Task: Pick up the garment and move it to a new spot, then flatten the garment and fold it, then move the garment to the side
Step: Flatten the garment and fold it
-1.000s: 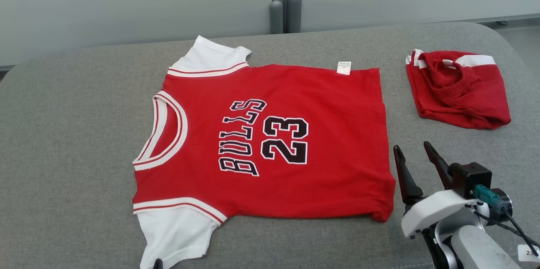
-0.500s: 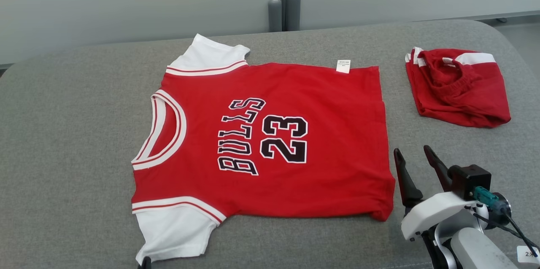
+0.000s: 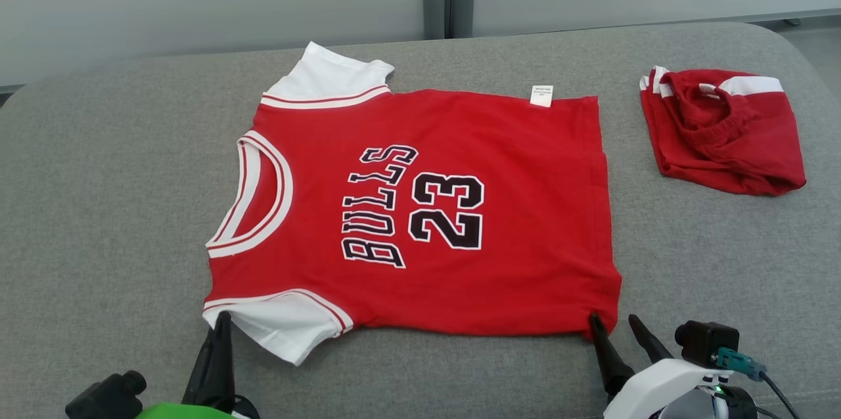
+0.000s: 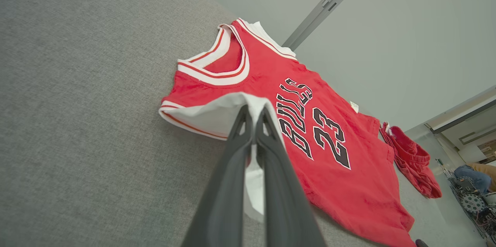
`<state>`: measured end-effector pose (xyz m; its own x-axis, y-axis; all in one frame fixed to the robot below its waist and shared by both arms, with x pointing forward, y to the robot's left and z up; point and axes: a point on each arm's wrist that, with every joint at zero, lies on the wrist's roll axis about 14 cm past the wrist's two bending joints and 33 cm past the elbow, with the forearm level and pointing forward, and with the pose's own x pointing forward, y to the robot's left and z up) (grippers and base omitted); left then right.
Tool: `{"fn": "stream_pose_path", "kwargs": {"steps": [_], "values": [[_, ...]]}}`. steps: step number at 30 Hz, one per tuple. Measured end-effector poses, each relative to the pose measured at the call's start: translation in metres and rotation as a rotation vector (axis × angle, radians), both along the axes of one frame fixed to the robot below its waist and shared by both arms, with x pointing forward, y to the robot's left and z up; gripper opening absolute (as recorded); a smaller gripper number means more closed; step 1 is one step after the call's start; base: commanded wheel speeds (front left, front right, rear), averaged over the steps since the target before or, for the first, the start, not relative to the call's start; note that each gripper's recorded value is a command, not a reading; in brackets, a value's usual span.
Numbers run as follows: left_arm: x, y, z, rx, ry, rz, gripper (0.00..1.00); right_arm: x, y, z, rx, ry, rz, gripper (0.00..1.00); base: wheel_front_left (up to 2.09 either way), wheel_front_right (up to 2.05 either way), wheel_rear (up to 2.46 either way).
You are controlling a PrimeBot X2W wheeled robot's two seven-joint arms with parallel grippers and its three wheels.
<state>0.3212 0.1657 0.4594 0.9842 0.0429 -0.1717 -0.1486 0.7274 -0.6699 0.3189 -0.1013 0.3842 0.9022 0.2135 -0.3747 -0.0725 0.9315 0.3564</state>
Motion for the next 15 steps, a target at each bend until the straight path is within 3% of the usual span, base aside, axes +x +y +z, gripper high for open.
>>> {"fn": "stream_pose_path", "kwargs": {"steps": [12,15], "values": [[0.002,-0.012,0.002,0.005,-0.003,-0.039,0.00,-0.008,-0.006,-0.019,0.107,0.099,-0.088,1.00,0.00,0.00,0.00],[0.001,-0.009,0.001,0.007,0.002,-0.026,0.00,-0.007,-0.002,-0.020,0.158,0.111,-0.100,0.91,0.00,0.00,0.00]]}}
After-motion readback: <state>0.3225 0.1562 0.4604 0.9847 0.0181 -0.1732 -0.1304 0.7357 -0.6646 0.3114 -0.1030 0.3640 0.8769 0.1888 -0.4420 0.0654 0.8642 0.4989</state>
